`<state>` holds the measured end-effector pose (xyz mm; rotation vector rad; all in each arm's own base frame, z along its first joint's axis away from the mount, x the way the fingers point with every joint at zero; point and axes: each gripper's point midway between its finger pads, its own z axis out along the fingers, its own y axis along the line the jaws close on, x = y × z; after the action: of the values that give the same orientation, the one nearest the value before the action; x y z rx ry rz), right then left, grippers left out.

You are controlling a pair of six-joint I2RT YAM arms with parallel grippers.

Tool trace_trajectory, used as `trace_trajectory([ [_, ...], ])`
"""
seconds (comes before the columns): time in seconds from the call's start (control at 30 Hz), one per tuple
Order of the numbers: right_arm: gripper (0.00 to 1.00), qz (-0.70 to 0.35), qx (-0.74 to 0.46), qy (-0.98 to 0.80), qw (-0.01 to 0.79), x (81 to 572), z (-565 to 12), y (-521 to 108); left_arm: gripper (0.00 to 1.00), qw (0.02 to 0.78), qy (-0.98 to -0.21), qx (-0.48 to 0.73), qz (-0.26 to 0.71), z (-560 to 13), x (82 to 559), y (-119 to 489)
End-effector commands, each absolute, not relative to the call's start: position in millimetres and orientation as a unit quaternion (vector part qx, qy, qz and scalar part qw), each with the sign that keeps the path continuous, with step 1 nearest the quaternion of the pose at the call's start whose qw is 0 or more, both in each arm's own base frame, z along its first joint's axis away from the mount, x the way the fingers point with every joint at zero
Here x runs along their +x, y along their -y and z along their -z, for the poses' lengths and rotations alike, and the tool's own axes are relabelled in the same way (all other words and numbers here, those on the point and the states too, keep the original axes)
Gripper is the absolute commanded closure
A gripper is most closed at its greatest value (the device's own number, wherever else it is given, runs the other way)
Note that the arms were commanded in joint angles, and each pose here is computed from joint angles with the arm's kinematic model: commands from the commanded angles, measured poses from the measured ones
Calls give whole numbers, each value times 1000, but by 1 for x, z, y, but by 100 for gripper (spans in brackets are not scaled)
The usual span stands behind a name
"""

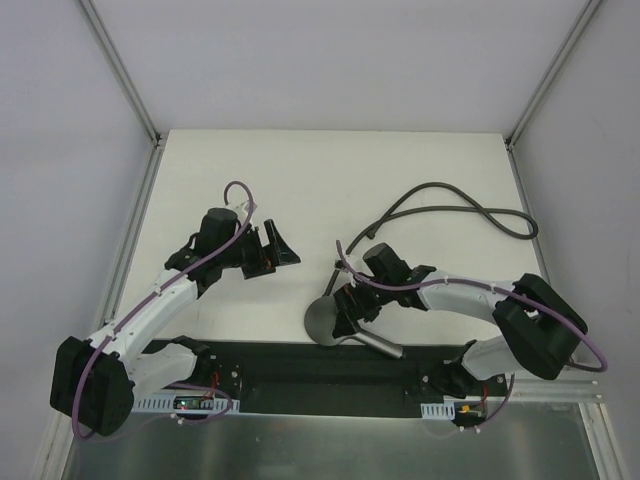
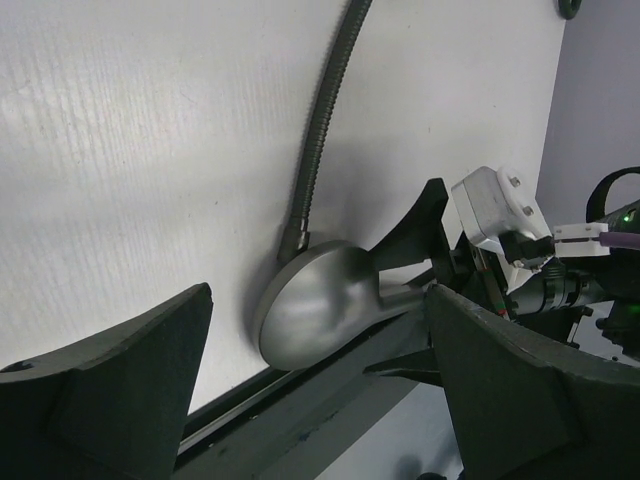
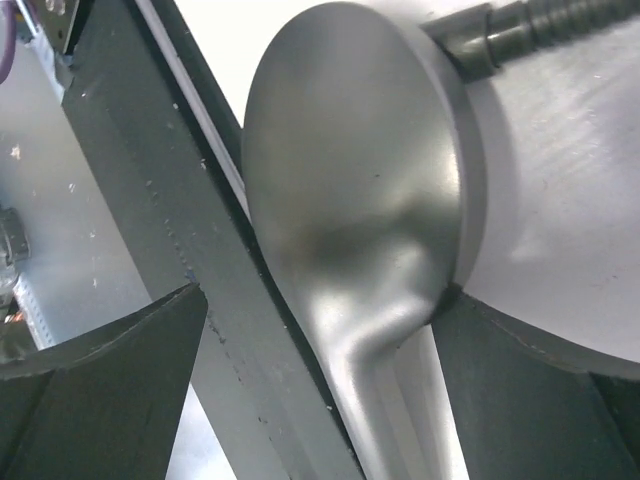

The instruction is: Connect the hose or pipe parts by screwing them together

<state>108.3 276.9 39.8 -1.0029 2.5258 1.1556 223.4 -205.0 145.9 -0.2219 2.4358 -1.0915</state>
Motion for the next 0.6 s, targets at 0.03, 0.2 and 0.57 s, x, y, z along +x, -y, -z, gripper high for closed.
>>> trace_trajectory([
  [0.03, 9, -408, -357, -839, 45, 90, -30, -274, 15, 203, -884, -76, 413, -139, 206, 207],
  [0.2, 18, -424, -341, -838, 38, 93, -24, -284, 16, 189, -890, -79, 408, -126, 199, 204],
  [0.57, 71, -434, -269, -855, 87, 129, -18, -298, 20, 174, -894, -95, 401, -111, 189, 199],
])
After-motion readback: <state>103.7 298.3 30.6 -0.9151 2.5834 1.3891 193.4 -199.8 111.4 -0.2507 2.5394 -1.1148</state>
